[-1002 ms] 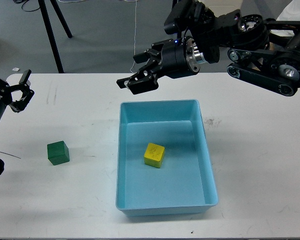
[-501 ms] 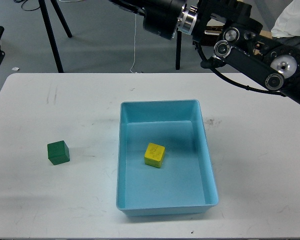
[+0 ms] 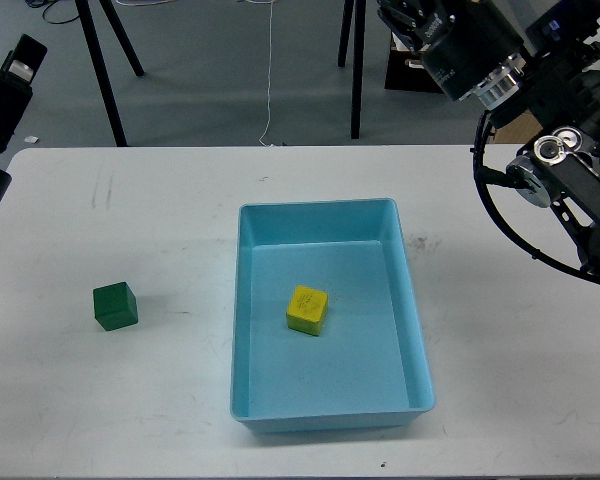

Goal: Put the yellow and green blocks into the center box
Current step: 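Lower the left gripper onto the green cube and grasp it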

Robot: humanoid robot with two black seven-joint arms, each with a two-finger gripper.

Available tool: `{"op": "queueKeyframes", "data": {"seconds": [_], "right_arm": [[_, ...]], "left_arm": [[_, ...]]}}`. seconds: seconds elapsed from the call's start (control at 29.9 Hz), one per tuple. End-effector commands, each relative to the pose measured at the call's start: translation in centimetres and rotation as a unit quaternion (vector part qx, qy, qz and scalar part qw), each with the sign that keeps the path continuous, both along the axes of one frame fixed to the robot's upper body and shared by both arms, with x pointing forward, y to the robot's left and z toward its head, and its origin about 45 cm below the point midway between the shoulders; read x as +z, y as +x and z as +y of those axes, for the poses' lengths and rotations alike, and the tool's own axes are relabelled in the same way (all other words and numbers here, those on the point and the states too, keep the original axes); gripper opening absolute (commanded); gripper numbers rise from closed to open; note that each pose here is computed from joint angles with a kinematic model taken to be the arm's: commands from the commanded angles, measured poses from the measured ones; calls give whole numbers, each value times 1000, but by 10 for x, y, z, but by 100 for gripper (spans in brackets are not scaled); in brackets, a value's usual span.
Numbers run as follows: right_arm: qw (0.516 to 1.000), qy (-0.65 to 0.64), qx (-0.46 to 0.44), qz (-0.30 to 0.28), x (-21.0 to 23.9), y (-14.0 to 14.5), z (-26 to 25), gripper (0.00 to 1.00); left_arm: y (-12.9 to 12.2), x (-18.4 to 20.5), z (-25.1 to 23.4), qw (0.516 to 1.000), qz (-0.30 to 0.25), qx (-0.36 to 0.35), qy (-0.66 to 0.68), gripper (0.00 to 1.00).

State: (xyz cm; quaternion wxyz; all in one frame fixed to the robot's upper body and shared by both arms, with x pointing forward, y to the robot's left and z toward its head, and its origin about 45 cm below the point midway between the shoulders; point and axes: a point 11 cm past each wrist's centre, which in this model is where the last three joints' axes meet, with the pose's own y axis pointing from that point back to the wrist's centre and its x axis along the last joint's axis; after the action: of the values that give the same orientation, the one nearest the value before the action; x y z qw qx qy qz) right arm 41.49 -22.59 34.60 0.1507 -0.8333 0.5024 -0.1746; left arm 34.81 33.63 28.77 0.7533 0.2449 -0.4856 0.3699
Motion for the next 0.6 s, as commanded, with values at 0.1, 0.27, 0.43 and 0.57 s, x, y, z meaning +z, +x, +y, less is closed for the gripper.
{"op": "queueKeyframes", "data": {"seconds": [0.1, 0.27, 0.43, 0.57], "right_arm": [[993, 61, -78, 61, -43, -52, -68, 99], [986, 72, -116, 99, -75, -92, -95, 99], [978, 77, -161, 103, -79, -111, -116, 99], [976, 78, -175, 104, -80, -116, -124, 99]], "left_arm": [[2, -12, -10, 973, 49, -83, 211, 93], [-11, -45, -11, 924, 67, -140, 349, 93], [-19, -63, -25, 896, 80, -191, 393, 92], [-26, -80, -24, 883, 103, -209, 408, 92]]}}
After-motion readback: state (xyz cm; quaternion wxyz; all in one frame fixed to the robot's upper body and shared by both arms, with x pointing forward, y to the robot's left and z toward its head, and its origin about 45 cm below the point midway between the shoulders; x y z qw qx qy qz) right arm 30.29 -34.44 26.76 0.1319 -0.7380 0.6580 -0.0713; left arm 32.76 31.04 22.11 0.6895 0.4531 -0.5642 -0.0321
